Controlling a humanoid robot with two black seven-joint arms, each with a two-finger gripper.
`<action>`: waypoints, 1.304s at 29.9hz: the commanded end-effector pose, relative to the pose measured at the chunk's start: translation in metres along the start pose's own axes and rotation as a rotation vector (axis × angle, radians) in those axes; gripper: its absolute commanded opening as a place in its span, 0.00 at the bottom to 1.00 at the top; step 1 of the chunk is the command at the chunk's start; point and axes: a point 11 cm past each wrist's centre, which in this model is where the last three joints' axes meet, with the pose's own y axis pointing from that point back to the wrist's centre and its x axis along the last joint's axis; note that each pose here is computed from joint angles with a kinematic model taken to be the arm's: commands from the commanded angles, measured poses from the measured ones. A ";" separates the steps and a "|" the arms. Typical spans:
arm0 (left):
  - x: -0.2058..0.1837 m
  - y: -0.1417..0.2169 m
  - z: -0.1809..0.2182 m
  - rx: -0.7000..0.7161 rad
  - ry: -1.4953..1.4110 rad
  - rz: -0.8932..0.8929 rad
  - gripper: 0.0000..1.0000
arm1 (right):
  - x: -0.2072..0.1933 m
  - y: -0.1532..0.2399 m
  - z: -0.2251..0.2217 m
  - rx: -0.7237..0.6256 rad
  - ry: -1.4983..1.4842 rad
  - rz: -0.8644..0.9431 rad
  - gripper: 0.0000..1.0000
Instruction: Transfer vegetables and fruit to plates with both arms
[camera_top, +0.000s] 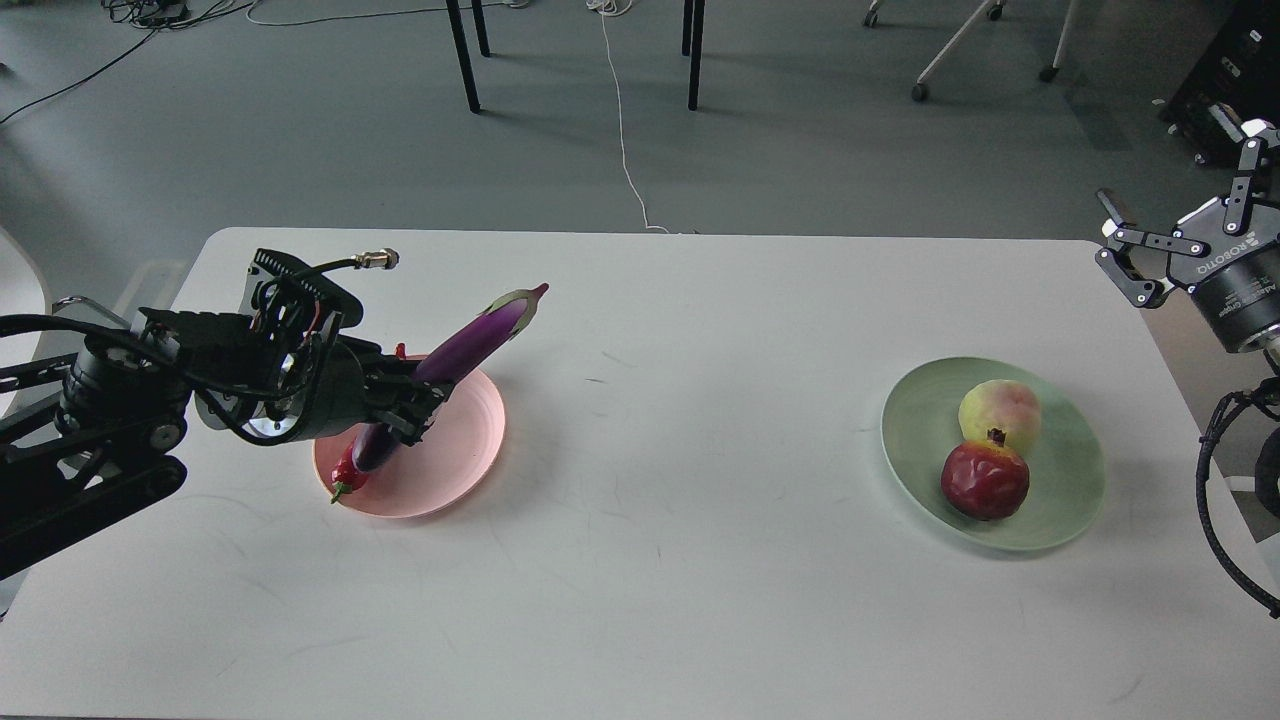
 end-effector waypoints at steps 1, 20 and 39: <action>-0.029 -0.001 -0.003 0.002 0.034 -0.059 0.19 | -0.002 -0.001 0.002 -0.001 -0.007 -0.005 0.98; -0.031 -0.011 -0.003 -0.010 0.114 -0.006 0.89 | 0.000 0.000 -0.006 0.005 0.010 -0.003 0.98; 0.122 0.064 -0.080 -0.454 1.207 0.585 0.98 | 0.017 -0.009 -0.049 0.143 0.039 0.050 0.98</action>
